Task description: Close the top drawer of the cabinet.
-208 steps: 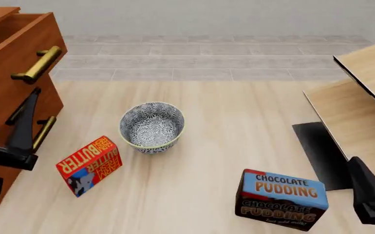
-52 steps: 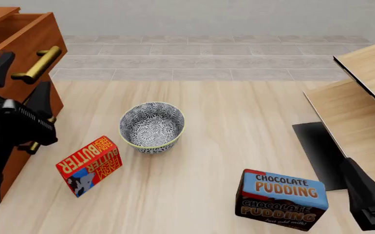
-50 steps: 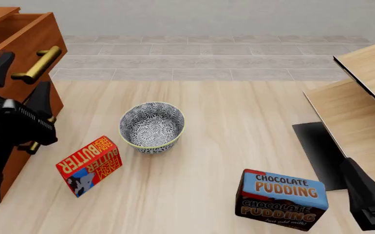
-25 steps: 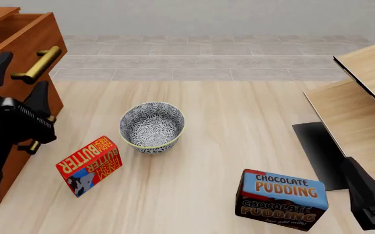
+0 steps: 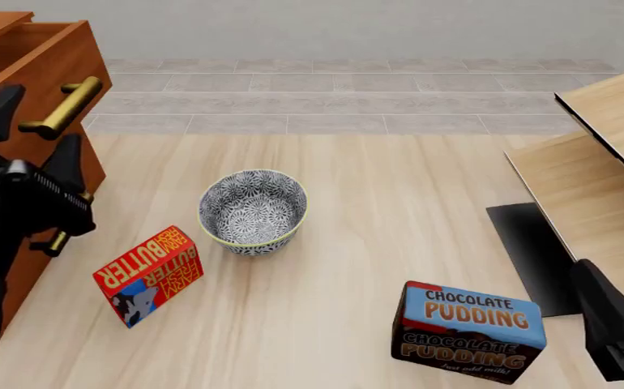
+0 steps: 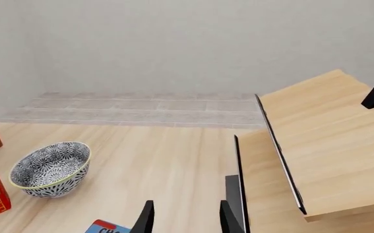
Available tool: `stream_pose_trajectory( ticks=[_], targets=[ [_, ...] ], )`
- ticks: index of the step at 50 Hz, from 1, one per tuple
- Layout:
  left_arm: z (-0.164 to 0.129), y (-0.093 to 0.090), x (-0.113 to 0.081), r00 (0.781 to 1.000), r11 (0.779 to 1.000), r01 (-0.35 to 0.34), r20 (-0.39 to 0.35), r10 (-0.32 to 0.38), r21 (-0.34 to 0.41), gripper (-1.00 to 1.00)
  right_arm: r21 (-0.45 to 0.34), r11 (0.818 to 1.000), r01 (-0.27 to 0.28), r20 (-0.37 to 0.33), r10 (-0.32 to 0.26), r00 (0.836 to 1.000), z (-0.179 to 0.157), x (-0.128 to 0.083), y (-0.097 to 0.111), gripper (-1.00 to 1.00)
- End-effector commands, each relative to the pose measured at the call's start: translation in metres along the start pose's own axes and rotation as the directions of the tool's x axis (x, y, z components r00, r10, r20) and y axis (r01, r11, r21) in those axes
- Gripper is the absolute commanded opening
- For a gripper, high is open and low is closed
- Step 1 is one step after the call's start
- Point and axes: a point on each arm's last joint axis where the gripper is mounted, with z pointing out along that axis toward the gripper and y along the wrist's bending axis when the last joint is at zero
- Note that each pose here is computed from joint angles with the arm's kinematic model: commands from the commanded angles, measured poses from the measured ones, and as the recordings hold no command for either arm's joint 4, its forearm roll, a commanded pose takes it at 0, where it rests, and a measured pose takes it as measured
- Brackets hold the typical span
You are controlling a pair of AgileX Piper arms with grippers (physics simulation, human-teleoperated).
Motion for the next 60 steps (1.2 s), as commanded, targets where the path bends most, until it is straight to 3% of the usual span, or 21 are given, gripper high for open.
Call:
stream_pose_trajectory(
  ticks=[1,60],
  targets=[
    [0.004,-0.001,0.006,1.0,1.0,-0.004,-0.03,0.004,-0.001,1.0,0.002,1.0,0.003,0.0,-0.003,1.0,0.0,0.0,0.0,1.0],
    [0.007,0.004,0.021,0.995,1.0,-0.021,-0.095,0.019,-0.022,1.0,0.001,1.0,0.006,0.0,-0.006,1.0,0.0,-0.001,0.0,1.0]
  ],
)
